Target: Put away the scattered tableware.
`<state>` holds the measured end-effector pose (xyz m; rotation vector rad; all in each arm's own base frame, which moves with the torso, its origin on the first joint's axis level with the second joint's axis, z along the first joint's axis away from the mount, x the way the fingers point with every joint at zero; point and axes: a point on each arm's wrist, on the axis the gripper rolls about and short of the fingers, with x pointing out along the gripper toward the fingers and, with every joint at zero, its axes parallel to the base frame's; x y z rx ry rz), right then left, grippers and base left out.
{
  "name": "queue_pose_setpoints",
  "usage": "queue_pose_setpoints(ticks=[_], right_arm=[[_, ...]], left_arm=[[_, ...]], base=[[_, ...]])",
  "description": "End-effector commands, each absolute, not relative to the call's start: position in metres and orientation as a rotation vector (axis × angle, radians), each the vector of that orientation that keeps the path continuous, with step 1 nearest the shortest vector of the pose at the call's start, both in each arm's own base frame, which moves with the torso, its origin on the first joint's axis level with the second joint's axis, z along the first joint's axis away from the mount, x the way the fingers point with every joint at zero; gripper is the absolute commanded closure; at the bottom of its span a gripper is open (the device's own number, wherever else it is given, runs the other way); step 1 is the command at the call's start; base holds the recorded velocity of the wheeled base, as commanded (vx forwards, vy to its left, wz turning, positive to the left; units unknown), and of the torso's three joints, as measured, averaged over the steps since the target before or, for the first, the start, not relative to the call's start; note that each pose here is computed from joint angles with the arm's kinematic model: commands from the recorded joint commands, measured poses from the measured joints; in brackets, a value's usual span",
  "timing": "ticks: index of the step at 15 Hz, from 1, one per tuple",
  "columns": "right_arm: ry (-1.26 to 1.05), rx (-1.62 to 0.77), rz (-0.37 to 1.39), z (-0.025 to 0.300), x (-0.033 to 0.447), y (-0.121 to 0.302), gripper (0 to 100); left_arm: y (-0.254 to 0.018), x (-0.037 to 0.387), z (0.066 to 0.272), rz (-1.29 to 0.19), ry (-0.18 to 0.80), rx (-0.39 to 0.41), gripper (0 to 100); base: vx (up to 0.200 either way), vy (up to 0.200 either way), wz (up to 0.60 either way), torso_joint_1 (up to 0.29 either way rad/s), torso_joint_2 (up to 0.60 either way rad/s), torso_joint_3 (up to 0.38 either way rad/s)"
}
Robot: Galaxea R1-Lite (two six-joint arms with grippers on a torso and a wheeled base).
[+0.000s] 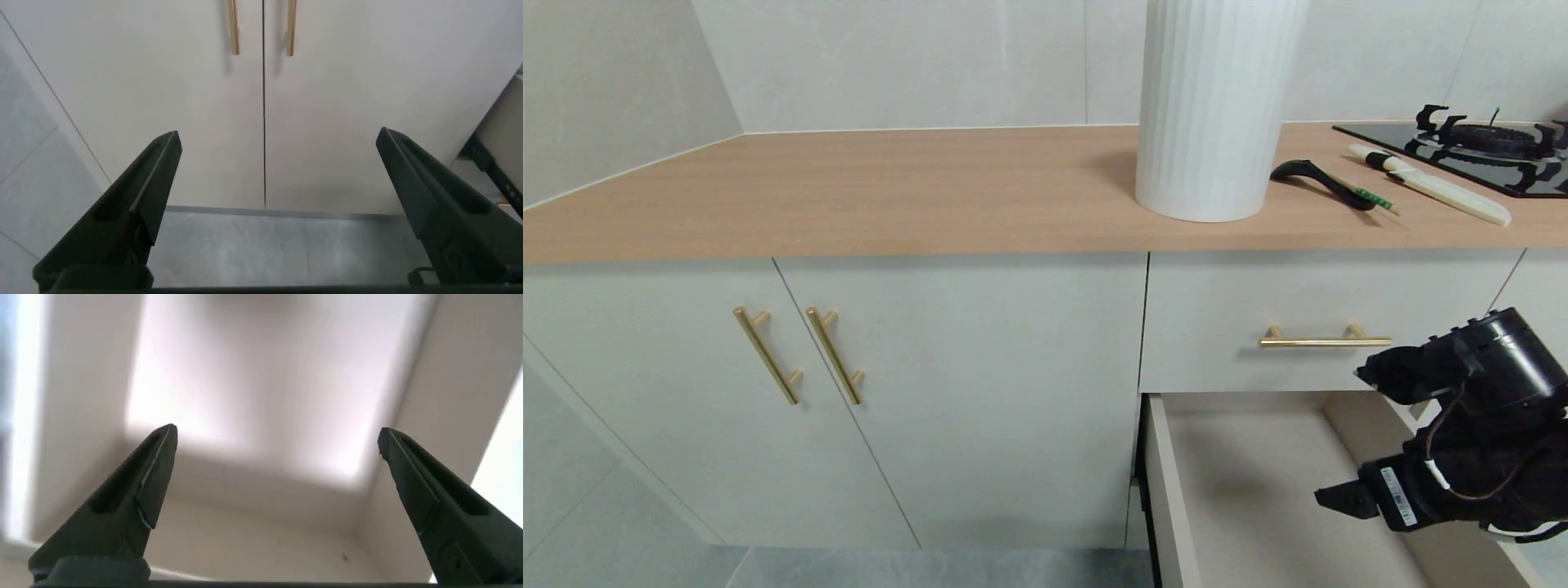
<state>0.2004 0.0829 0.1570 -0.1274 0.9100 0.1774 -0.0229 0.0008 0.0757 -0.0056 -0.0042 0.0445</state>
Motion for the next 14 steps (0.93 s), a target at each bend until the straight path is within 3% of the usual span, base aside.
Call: queue_pose_setpoints(ticks=[1,8,14], right_arm=[[0.778,-0.071,0.19,0.185,0.182,0.075,0],[0.633,-0.081,0.21,0.211,0.158,0.064,0],[0.628,-0.081,0.205,0.212,0.157,0.063,0]], left_arm=[[0.001,-0.023,0.076,0.046,-0.003,-0.006,0],[0.001,-0.023,0.076,0.046,-0.003,-0.006,0],[0.001,-0.023,0.076,0.046,-0.003,-0.006,0]], base=[[0.0,0.0,0.0,0.0,0.0,0.0],[0.0,0.0,0.0,0.0,0.0,0.0],[0.0,0.0,0.0,0.091,-0.33,-0.277]])
